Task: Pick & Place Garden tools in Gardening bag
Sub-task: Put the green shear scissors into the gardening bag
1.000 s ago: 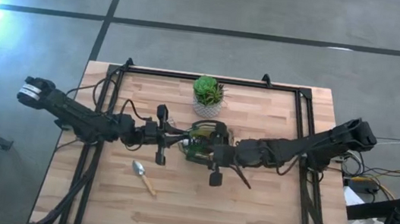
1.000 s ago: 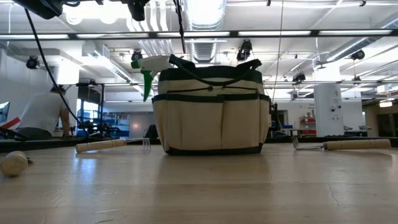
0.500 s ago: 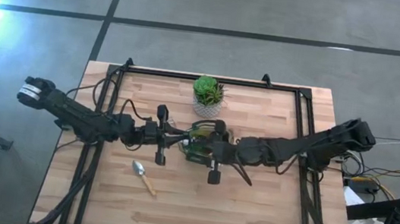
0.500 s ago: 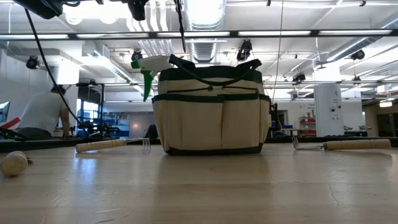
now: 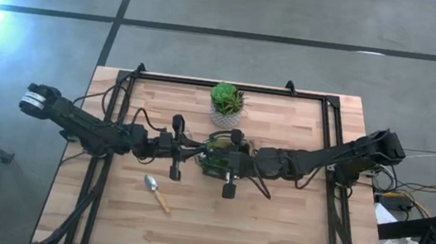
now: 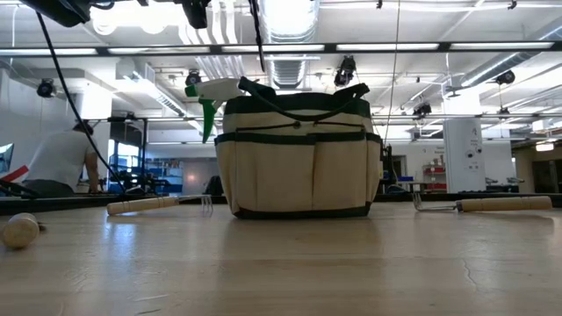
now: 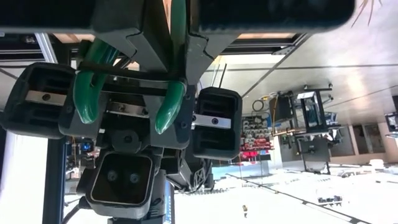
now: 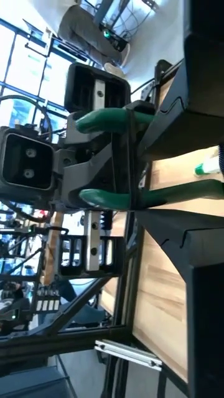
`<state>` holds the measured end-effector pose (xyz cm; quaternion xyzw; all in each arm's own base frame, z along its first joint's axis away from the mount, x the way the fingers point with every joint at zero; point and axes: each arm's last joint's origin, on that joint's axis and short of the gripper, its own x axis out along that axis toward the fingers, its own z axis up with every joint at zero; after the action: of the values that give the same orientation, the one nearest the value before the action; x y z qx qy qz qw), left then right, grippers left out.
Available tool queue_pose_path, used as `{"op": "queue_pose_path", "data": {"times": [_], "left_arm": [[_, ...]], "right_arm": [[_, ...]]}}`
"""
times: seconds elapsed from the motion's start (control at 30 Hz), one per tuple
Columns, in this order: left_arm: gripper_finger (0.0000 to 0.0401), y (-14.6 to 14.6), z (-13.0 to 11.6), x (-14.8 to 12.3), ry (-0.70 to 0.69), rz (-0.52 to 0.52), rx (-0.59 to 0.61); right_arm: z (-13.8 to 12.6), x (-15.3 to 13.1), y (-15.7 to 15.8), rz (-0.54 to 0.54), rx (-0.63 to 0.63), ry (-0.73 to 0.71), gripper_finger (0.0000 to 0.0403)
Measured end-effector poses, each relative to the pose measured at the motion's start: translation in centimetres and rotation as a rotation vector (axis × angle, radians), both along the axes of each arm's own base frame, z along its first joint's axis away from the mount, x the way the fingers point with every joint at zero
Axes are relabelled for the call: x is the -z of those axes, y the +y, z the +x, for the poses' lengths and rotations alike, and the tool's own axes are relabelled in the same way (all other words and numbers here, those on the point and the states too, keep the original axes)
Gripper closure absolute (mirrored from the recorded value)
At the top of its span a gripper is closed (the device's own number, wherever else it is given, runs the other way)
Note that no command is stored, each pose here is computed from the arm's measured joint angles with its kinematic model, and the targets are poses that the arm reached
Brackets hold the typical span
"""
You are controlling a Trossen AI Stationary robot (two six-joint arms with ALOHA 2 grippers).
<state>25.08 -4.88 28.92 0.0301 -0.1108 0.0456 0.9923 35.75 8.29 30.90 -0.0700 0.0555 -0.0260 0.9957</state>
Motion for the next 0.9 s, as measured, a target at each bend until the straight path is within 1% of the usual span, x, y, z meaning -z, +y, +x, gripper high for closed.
{"op": "queue_pose_path", "data": {"times": [0.4,0.47,0.57,0.73,0.8,0.9], "left_arm": [[0.0376,0.04,0.01,0.02,0.002,0.001,-0.002],[0.0376,0.05,0.01,0.01,0.001,0.001,-0.002],[0.0376,0.04,0.01,0.04,0.003,-0.009,0.002],[0.0376,0.04,0.01,0.07,0.004,-0.015,0.003],[0.0364,0.03,0.02,0.11,0.006,-0.030,0.007],[0.0323,0.04,0.04,0.31,0.022,-0.042,0.007]], "right_arm": [[0.63,0.80,-0.02,0.002,-0.014,0.009,0.0333],[0.63,0.81,-0.01,-0.005,-0.016,0.010,0.0348],[0.57,0.71,-0.01,-0.043,-0.025,0.009,0.0379],[0.56,0.38,-0.02,-0.050,-0.025,0.033,0.0381],[0.59,0.16,0.00,-0.045,-0.024,0.046,0.0382],[0.53,-0.01,-0.05,-0.039,-0.010,0.067,0.0383]]}}
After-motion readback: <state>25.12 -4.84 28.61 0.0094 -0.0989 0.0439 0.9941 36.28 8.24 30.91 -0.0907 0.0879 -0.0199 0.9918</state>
